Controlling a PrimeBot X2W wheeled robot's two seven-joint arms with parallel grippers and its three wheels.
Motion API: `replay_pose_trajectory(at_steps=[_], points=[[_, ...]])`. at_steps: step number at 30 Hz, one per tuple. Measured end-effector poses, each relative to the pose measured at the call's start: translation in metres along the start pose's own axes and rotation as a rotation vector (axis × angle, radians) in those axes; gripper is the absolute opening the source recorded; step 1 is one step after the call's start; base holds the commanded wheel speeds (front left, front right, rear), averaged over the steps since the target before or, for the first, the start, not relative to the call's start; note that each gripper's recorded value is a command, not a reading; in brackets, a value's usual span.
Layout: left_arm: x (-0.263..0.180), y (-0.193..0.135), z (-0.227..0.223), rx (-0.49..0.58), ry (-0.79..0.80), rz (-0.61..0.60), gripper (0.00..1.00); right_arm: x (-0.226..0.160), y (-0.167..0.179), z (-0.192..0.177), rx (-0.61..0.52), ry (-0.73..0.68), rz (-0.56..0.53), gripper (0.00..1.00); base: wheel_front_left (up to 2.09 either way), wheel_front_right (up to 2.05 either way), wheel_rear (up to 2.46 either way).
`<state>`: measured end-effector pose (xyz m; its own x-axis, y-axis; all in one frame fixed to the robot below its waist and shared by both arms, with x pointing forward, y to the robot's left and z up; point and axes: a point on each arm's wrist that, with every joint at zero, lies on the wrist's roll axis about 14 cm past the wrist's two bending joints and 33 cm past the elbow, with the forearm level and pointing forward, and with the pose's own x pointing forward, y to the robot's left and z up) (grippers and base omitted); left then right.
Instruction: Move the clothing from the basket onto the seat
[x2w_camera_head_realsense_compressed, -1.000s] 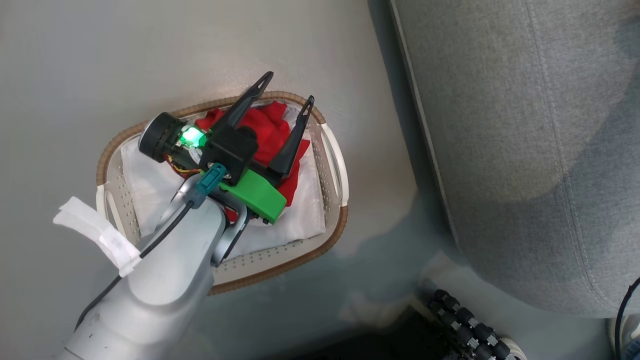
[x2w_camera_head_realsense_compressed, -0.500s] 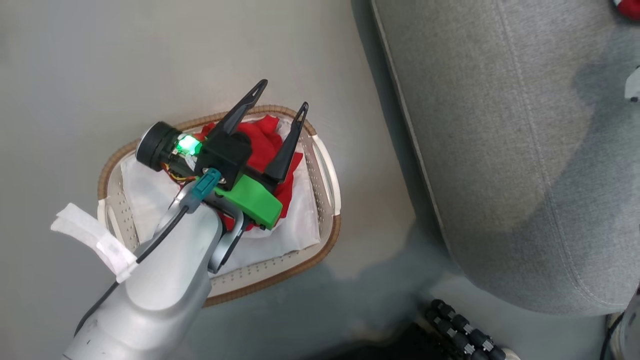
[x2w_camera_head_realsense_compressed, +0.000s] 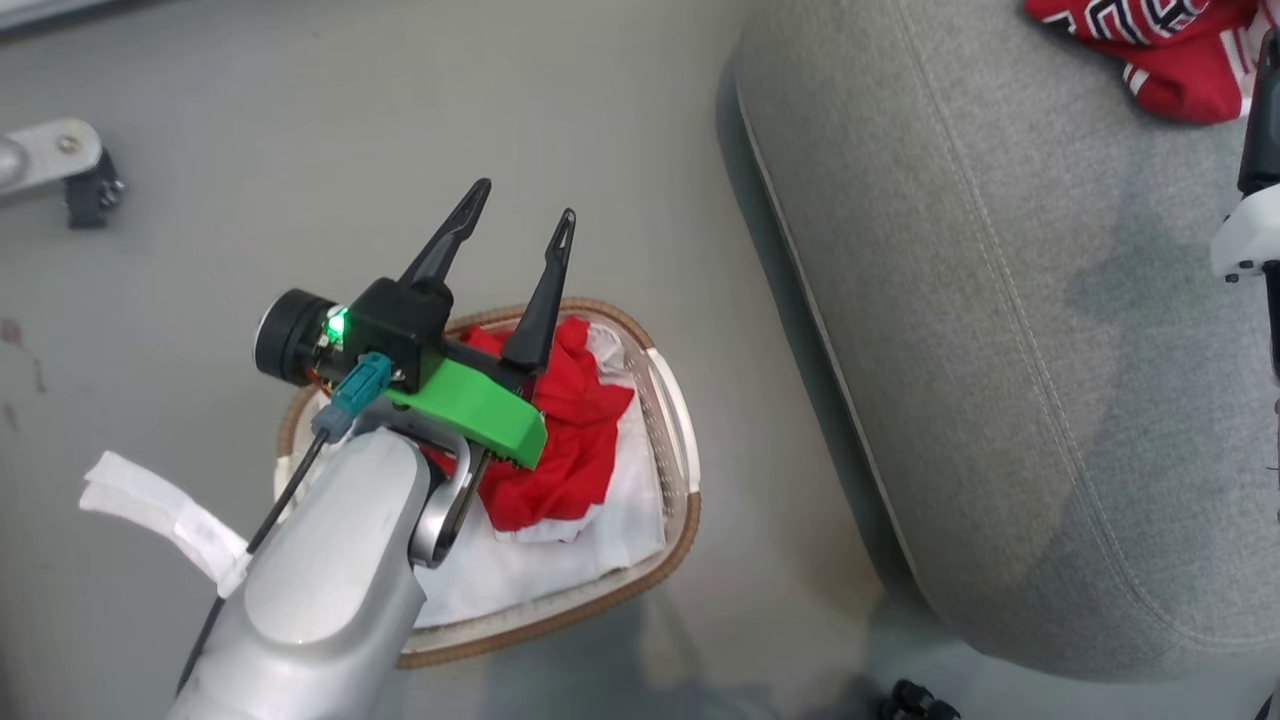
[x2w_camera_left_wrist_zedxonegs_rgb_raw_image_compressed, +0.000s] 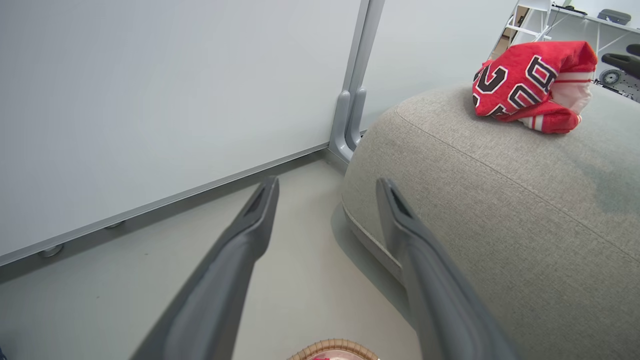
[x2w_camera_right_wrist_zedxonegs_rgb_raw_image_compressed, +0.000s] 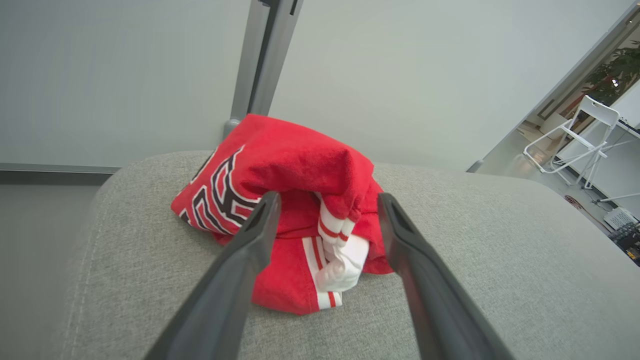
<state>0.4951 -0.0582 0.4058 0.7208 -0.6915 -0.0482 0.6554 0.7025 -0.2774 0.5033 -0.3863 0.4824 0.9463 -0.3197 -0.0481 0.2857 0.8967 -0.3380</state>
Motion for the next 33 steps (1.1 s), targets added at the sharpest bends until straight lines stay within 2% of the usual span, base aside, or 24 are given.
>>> replay_pose_trajectory(at_steps=[8, 19, 26, 33], points=[[-0.041, 0.005, 0.035, -0.002, -0.057, 0.120, 1.00, -0.015, 0.026, 0.049, 0.057, -0.118, 0.077, 1.00, 0.00, 0.00, 0.00], [-0.142, 0.053, 0.060, -0.018, -0.129, 0.456, 1.00, -0.059, 0.104, 0.093, 0.270, -0.226, 0.226, 1.00, 0.00, 0.00, 0.00], [-0.194, 0.058, 0.065, -0.009, -0.159, 0.578, 1.00, -0.100, 0.150, 0.094, 0.365, -0.211, 0.337, 1.00, 0.00, 0.00, 0.00], [-0.230, 0.054, 0.066, -0.003, -0.182, 0.638, 1.00, -0.133, 0.161, 0.093, 0.419, -0.213, 0.382, 1.00, 0.00, 0.00, 0.00]])
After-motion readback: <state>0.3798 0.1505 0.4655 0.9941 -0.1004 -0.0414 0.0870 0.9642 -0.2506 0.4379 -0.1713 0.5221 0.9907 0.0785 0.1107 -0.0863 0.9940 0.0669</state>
